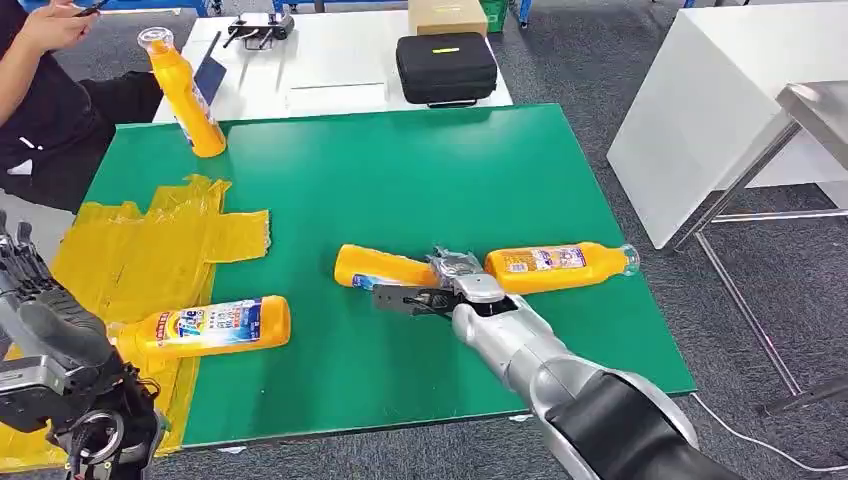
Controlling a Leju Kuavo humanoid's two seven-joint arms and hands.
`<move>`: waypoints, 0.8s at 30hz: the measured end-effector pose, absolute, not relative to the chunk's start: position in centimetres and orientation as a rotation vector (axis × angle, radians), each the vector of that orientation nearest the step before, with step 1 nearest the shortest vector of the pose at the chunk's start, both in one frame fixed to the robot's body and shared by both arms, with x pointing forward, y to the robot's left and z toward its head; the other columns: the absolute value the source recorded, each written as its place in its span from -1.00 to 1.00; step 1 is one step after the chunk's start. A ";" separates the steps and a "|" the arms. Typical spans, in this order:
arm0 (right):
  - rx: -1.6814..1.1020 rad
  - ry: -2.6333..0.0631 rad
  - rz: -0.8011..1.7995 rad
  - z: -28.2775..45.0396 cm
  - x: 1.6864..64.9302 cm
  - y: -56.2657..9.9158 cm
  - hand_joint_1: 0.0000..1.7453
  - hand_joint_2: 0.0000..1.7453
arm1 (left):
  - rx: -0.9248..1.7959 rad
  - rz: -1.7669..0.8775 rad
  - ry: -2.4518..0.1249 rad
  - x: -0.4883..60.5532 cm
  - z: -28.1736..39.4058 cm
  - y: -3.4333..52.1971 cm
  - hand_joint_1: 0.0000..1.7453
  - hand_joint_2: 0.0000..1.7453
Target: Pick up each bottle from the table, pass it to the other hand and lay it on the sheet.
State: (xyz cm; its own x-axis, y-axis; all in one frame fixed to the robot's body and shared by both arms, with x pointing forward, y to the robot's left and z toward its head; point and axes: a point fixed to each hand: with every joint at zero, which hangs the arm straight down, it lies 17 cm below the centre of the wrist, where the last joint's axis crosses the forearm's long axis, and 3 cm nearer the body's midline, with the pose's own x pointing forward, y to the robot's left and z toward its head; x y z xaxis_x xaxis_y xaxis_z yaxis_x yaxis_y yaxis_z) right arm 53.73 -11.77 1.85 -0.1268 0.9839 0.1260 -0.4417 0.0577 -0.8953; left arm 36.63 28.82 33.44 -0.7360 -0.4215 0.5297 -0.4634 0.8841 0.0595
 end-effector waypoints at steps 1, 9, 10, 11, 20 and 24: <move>-0.713 -1.040 1.414 2.1 53.9 -11.6 1.00 1.00 | 0.639 0.103 -2.504 36.6 33.4 28.8 -1.00 -1.00; -0.558 -1.224 1.289 5.1 55.0 -9.5 1.00 1.00 | 0.646 0.115 -2.499 36.3 33.1 29.2 -1.00 -1.00; -0.542 -1.252 1.277 5.8 55.2 -9.0 1.00 1.00 | 0.648 0.114 -2.499 36.2 33.1 29.2 -1.00 -1.00; -0.520 -1.281 1.262 6.6 55.3 -8.3 1.00 1.00 | 0.649 0.113 -2.499 36.1 33.1 29.2 -1.00 -1.00; -0.309 -1.538 1.114 14.0 55.0 -3.3 1.00 1.00 | 0.550 0.109 -2.458 36.0 32.2 28.9 -1.00 1.00; -0.204 -1.665 1.020 18.6 53.9 -1.7 1.00 1.00 | 0.200 0.143 -2.300 38.3 29.7 27.8 -1.00 1.00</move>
State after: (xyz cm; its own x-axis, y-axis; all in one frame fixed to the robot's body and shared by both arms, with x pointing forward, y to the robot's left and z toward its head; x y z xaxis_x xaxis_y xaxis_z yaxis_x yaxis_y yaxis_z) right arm 53.94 -1.73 18.63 -0.3678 0.6016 0.7091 -0.3585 0.6119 -0.7051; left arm 38.26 27.76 29.70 -0.6633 -0.0985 0.7418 -0.1894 0.9811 -0.0390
